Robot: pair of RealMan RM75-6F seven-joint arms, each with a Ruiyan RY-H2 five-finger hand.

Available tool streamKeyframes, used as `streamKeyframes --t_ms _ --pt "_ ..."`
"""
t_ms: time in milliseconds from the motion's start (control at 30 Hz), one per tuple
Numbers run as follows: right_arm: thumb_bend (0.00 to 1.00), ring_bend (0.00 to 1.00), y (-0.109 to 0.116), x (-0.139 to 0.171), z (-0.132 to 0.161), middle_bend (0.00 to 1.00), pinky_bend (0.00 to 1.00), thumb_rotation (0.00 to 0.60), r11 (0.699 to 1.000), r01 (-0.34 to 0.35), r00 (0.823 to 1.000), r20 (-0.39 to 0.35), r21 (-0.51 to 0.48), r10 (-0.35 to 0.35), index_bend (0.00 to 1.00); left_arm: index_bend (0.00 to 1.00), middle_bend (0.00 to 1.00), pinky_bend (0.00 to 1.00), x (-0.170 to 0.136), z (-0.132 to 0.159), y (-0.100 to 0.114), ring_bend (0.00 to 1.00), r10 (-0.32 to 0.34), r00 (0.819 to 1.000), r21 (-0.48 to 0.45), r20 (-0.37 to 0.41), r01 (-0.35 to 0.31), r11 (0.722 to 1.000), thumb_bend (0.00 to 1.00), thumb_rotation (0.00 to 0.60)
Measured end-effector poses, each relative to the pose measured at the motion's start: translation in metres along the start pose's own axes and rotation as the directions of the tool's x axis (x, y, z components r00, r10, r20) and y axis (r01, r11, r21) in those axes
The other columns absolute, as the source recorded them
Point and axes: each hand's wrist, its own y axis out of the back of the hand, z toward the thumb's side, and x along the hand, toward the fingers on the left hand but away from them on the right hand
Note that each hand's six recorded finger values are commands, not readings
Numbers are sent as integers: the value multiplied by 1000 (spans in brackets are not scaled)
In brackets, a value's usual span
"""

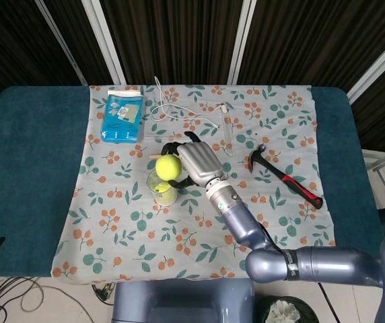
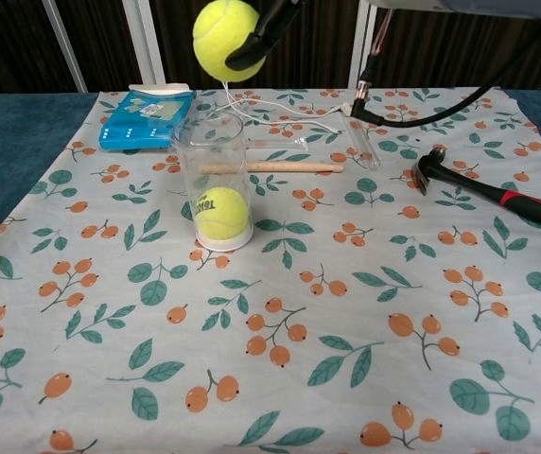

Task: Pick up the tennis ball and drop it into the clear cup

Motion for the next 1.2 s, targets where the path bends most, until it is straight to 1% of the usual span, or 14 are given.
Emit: streamKeyframes --t_ms 200,300,367,500,633,700,867,1000,1067,1200 --pt "468 393 -18 -6 14 418 65 600 1000 -4 1000 -23 -15 3 633 141 0 0 1 -2 1 0 0 1000 -2 -6 0 1000 22 600" --pt "469 347 -23 -8 16 371 40 600 1000 -6 1000 -23 -10 6 570 141 0 0 1 -3 1 0 -1 1000 -6 -6 1 1000 22 600" --pt "469 303 -25 -8 15 323 25 600 1000 -11 1000 -19 -9 10 525 141 0 0 1 -3 2 0 0 1000 -8 -6 0 1000 22 600" --pt "469 262 -30 -9 12 274 10 600 1000 -30 1000 -5 -4 30 470 134 0 0 0 -3 3 0 4 1000 -11 -8 -4 1000 22 600" --pt "468 195 -33 -10 8 181 0 600 999 -48 999 11 8 47 385 134 0 0 0 -5 4 0 7 1000 -14 -11 -8 1000 22 600" --pt "459 181 -35 -10 6 155 0 600 998 -61 998 20 13 61 349 135 0 0 -1 -6 5 0 9 1000 -15 -15 -10 1000 22 600" --pt "397 123 -37 -9 4 84 0 600 995 -89 996 36 47 87 257 137 0 0 -1 -10 8 0 15 999 -23 -30 -16 1000 22 600" --pt "392 113 -38 -8 3 65 0 600 992 -114 992 54 48 112 197 138 0 0 -1 -10 9 0 15 999 -24 -31 -16 1000 22 600" --pt "393 113 -36 -7 1 61 0 600 992 -113 992 66 53 110 177 138 0 0 -1 -11 9 0 14 999 -25 -30 -15 1000 22 600" --pt "391 113 -26 -6 -3 61 0 600 994 -90 992 90 54 85 177 138 0 0 -1 -11 9 0 17 999 -26 -33 -18 1000 22 600"
